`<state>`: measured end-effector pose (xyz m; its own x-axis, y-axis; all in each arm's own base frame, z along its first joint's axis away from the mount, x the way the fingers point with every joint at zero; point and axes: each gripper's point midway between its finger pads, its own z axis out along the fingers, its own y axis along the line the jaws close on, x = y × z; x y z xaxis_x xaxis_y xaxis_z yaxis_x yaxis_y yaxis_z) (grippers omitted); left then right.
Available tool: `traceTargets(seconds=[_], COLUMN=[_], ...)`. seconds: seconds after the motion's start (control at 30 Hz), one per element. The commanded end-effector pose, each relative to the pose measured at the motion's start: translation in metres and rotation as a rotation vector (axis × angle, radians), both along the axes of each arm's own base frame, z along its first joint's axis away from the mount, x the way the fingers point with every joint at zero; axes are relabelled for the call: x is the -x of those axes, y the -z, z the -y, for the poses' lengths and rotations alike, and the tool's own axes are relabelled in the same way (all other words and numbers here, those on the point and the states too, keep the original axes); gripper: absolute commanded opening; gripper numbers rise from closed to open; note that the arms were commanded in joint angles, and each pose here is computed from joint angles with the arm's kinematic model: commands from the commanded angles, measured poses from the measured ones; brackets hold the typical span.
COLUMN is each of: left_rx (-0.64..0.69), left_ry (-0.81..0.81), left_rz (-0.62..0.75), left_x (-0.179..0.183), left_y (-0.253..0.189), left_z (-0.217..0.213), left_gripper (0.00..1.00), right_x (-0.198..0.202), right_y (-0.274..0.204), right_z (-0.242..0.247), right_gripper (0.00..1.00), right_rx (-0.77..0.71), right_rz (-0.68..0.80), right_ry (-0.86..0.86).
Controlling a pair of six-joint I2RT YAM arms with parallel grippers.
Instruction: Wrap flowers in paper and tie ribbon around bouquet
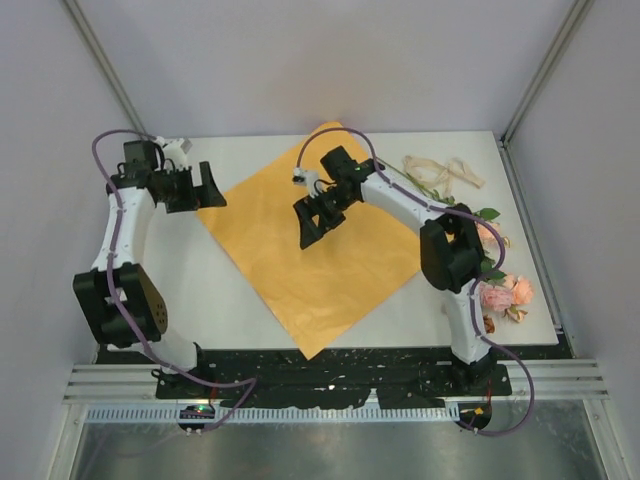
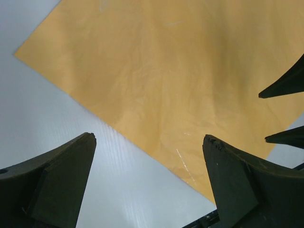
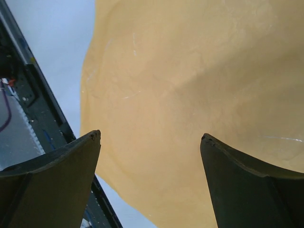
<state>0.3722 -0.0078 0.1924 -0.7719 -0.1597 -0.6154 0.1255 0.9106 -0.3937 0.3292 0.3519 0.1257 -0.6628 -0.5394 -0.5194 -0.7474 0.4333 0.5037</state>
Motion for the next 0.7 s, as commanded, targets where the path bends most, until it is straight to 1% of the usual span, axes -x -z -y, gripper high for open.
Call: traceTargets(seconds=[0.0,0.1,0.23,0.33,0.47,0.57,0.67], left_rx=[-0.006,0.102,0.15,0.152,0.167,0.175,0.176], left_ry=[0.049,0.03,-0.007,-0.016,-0.026,-0.029,-0.033], left_rz=[-0.074,-0.074,-0.111,-0.136,-0.141,-0.145,-0.154], left_x=[-0.029,-0.051,-0.059,-0.047,-0.028,-0.018,-0.012], left_y=[0.019,0.021,0.034,0.042,0.046,0.047,0.049], left_z=[0.001,0.014,0.018,0.019,0.024,0.028,0.028], left_gripper=[1.0,1.0,1.0,1.0,1.0,1.0,1.0], right_x=[0.002,-0.003,0.009,0.032,0.053,0.059,0.058], right_y=[0.048,0.073,0.098,0.115,0.128,0.14,0.14], right_z=[-0.003,-0.004,-0.002,0.005,0.026,0.05,0.065], right_gripper=[0.9,0.89,0.88,0.86,0.84,0.83,0.82], right_rx=[0.14,0.177,0.212,0.256,0.321,0.393,0.417], right_rz=[0.011,-0.012,-0.046,-0.074,-0.063,-0.053,-0.046], right_ry=[-0.07,-0.068,-0.109,-0.168,-0.238,-0.261,-0.268])
